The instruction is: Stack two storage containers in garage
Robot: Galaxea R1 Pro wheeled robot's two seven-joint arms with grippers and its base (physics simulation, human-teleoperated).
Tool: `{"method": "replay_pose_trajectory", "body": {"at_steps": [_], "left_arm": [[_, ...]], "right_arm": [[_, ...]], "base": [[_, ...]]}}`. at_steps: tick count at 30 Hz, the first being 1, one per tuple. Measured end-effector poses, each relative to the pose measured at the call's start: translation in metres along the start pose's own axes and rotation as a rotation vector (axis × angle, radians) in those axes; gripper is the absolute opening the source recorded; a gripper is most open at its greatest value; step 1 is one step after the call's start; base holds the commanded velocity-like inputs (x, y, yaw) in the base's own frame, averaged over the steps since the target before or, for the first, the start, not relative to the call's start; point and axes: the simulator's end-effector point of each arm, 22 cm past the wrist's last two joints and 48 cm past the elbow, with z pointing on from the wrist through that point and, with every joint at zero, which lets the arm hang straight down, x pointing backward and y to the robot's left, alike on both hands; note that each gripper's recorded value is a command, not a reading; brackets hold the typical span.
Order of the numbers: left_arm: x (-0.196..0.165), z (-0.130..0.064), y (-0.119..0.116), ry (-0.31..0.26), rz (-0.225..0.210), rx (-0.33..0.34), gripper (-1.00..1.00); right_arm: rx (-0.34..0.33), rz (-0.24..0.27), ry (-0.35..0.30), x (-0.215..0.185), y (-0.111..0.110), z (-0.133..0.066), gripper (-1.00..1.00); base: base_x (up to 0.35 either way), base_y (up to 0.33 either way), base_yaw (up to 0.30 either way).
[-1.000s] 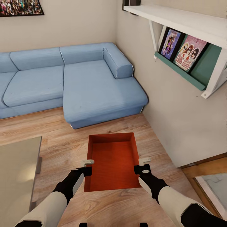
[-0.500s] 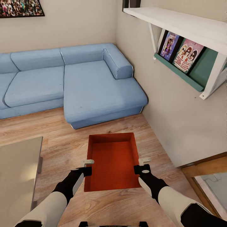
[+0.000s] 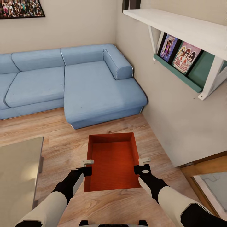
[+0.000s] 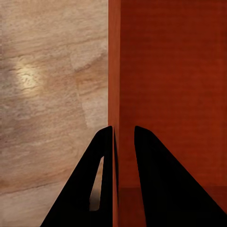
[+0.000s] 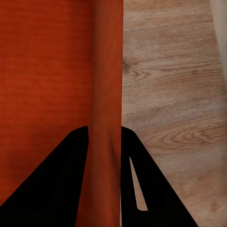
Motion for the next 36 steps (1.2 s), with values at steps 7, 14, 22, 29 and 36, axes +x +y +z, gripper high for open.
{"method": "replay_pose_trajectory", "body": {"at_steps": [7,14,22,29,36], "left_arm": [[0.001,-0.006,0.000,0.000,0.000,0.000,-1.00],[0.002,-0.012,0.000,0.000,0.000,0.000,-1.00],[0.003,-0.018,0.000,-0.001,0.001,0.000,-1.00],[0.003,-0.019,-0.001,-0.003,0.005,-0.001,-1.00],[0.001,-0.020,0.000,-0.006,0.007,-0.002,-1.00]], "right_arm": [[0.000,-0.001,0.000,0.000,-0.001,-0.006,-1.00],[0.000,-0.001,0.000,0.000,-0.001,-0.012,-1.00],[0.000,0.000,-0.001,0.001,-0.002,-0.018,-1.00],[0.001,0.004,-0.002,0.002,-0.002,-0.019,-1.00],[0.005,0.007,-0.003,0.002,-0.002,-0.020,-1.00]], "base": [[0.000,0.000,0.000],[0.000,0.000,0.000],[0.000,0.000,0.000],[0.000,0.000,0.000],[0.000,0.000,0.000]]}}
